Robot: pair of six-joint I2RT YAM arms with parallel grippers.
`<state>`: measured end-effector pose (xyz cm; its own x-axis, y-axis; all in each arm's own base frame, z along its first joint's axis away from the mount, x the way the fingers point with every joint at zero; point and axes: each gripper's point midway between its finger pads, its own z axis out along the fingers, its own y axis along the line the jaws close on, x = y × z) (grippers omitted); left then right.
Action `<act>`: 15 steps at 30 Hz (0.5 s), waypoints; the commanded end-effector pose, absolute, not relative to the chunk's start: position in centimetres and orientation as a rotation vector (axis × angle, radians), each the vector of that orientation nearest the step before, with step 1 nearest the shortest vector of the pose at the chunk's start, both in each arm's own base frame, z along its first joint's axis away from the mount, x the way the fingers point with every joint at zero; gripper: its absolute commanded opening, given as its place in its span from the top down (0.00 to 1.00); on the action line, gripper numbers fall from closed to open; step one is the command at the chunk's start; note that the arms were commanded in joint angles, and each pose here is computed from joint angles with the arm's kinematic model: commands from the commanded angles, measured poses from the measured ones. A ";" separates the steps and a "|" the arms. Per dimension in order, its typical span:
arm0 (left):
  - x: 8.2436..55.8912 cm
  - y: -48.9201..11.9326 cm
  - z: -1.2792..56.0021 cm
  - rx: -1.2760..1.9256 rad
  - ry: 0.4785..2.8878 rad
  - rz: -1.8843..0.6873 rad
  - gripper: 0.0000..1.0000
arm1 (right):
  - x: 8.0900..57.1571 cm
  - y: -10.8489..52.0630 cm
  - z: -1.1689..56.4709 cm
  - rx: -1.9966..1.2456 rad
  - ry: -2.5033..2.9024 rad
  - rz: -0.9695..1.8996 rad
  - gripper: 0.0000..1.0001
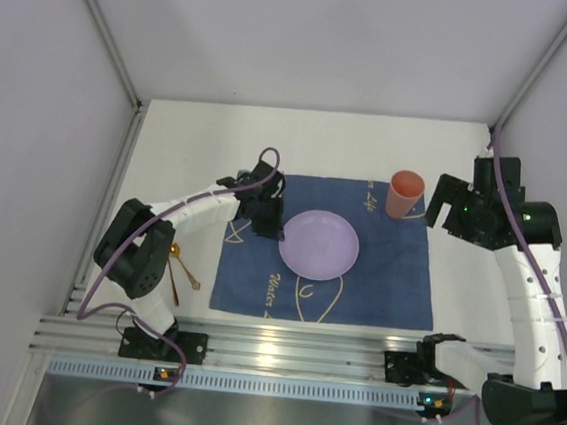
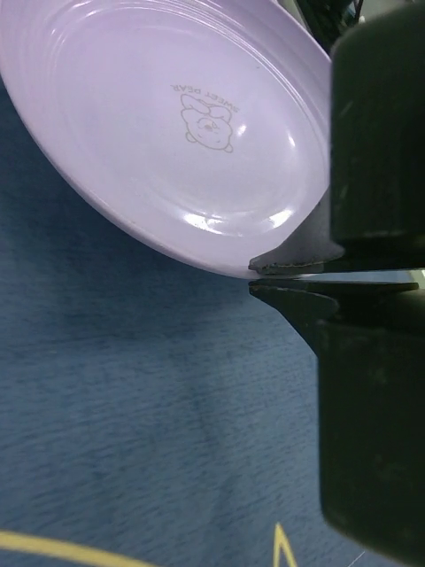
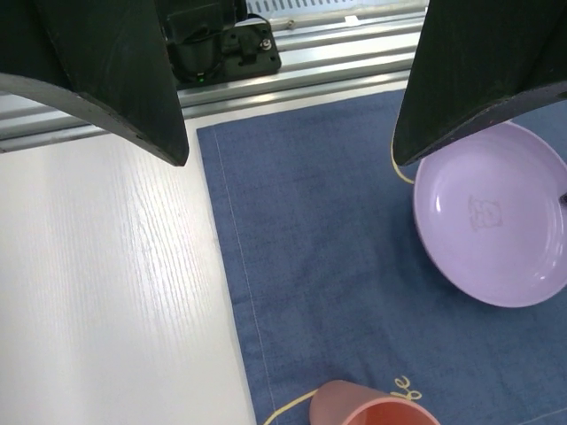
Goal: Set the dinner table for one person
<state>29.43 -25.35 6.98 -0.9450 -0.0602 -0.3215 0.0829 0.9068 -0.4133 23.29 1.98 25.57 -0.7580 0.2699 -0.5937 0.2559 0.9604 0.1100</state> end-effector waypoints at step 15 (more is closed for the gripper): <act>28.2 -14.2 13.3 -0.486 2.492 -0.135 0.06 | 20.9 4.9 25.1 0.229 2.456 0.162 0.01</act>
